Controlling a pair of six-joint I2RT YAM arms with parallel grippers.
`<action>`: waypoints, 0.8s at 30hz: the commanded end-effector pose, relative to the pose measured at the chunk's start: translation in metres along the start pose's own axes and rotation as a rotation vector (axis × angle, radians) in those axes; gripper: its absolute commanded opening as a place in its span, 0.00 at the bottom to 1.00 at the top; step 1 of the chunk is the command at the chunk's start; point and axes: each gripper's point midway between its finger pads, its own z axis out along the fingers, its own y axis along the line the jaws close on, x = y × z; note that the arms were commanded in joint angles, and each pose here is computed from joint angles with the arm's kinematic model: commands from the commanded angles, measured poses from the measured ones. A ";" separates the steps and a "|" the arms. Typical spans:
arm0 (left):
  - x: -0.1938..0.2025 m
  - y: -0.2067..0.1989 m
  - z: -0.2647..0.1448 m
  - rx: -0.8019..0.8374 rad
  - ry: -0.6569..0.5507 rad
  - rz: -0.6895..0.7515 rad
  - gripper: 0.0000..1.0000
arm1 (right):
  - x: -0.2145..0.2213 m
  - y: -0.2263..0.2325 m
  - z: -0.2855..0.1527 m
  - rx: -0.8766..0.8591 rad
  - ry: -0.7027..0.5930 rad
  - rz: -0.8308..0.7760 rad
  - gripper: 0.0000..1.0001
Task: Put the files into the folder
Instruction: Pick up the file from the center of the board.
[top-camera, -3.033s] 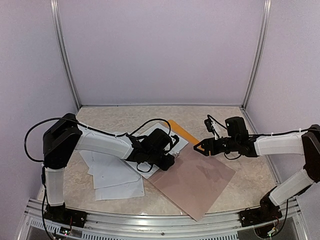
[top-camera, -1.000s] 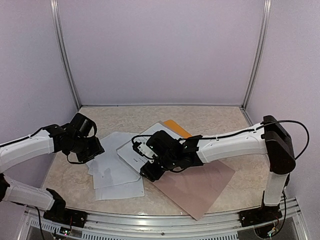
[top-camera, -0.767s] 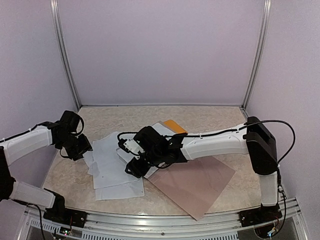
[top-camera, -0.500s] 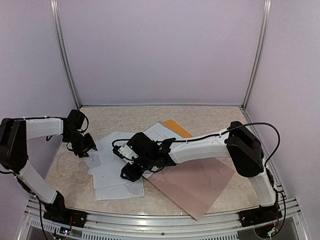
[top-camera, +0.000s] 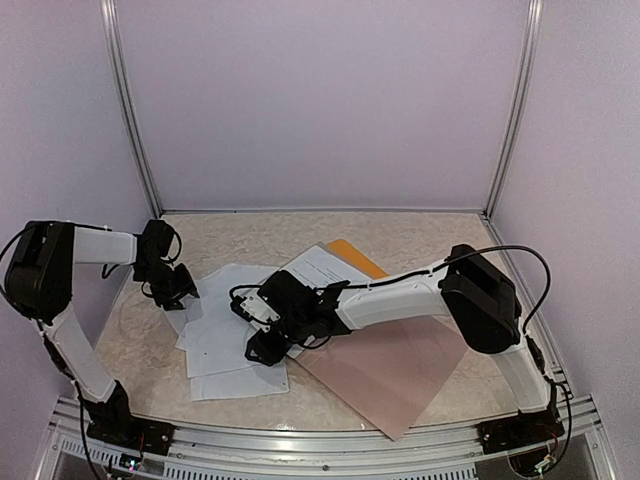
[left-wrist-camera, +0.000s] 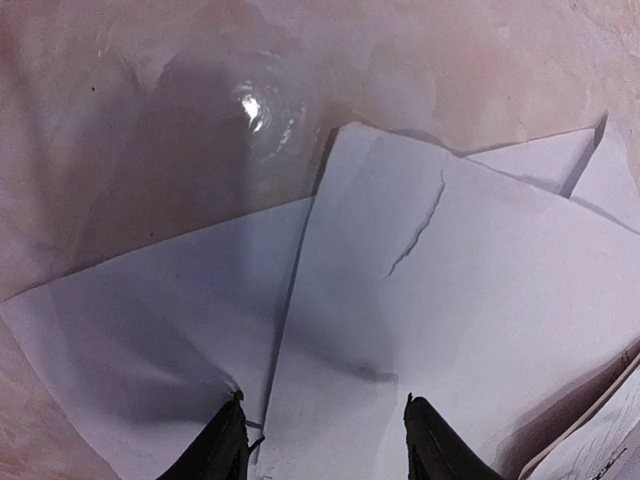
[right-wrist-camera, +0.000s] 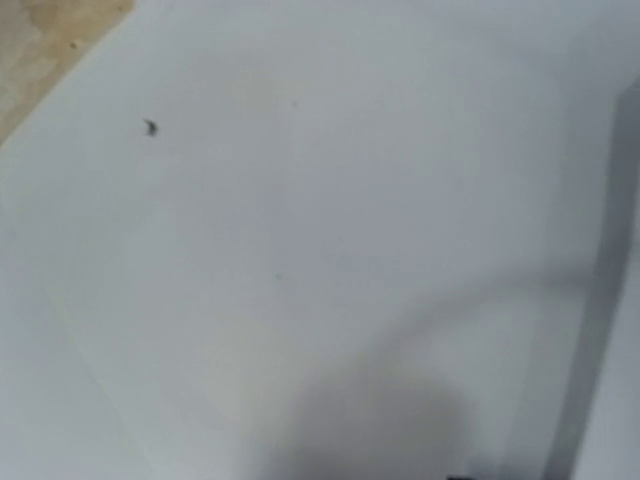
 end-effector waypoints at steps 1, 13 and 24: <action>-0.009 0.002 0.007 0.001 -0.009 0.008 0.50 | 0.021 -0.009 0.012 -0.005 0.035 0.037 0.52; 0.011 -0.012 0.011 0.131 0.008 -0.002 0.33 | 0.041 -0.013 0.023 -0.012 0.070 0.064 0.50; 0.019 -0.025 0.002 0.127 -0.029 0.058 0.21 | 0.044 -0.013 0.023 -0.006 0.077 0.059 0.50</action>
